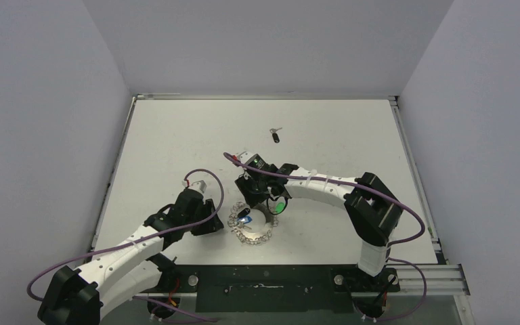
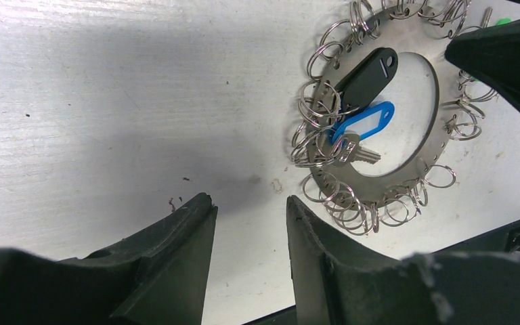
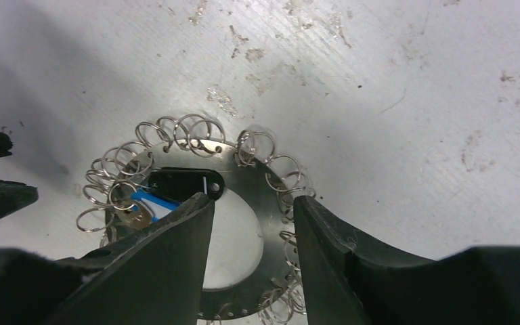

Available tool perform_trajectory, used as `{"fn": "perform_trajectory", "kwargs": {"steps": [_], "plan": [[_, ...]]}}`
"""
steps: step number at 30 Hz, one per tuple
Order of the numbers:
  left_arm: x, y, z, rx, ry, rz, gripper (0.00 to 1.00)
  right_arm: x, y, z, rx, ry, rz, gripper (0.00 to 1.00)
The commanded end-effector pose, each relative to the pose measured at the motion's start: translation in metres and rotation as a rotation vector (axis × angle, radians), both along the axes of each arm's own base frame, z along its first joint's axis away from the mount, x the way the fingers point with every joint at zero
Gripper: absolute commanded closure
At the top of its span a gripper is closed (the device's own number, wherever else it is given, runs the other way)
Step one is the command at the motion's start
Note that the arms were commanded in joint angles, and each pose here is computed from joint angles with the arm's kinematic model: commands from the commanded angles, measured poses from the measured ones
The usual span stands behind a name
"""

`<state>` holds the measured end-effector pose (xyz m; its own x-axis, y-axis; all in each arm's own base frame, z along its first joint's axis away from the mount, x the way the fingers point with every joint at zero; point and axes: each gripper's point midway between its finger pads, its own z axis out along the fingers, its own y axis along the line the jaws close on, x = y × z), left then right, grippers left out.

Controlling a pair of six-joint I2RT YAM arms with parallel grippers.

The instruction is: Put the keys on the keyring

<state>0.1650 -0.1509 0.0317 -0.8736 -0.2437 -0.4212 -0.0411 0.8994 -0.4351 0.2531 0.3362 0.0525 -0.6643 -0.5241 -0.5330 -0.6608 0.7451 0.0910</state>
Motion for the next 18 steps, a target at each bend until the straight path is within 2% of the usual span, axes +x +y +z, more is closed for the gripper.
{"fn": "perform_trajectory", "kwargs": {"steps": [1, 6, 18], "plan": [[0.008, -0.006, 0.009, -0.047, -0.042, 0.015, 0.59, 0.007, 0.028, 0.017, 0.135, 0.022, 0.011, 0.52], [0.008, -0.014, 0.008, -0.103, -0.045, 0.017, 0.60, 0.000, 0.028, 0.017, 0.161, 0.044, 0.010, 0.48], [0.011, -0.037, 0.005, -0.207, -0.029, -0.022, 0.58, -0.030, 0.009, 0.009, 0.208, 0.126, 0.005, 0.48]]}}
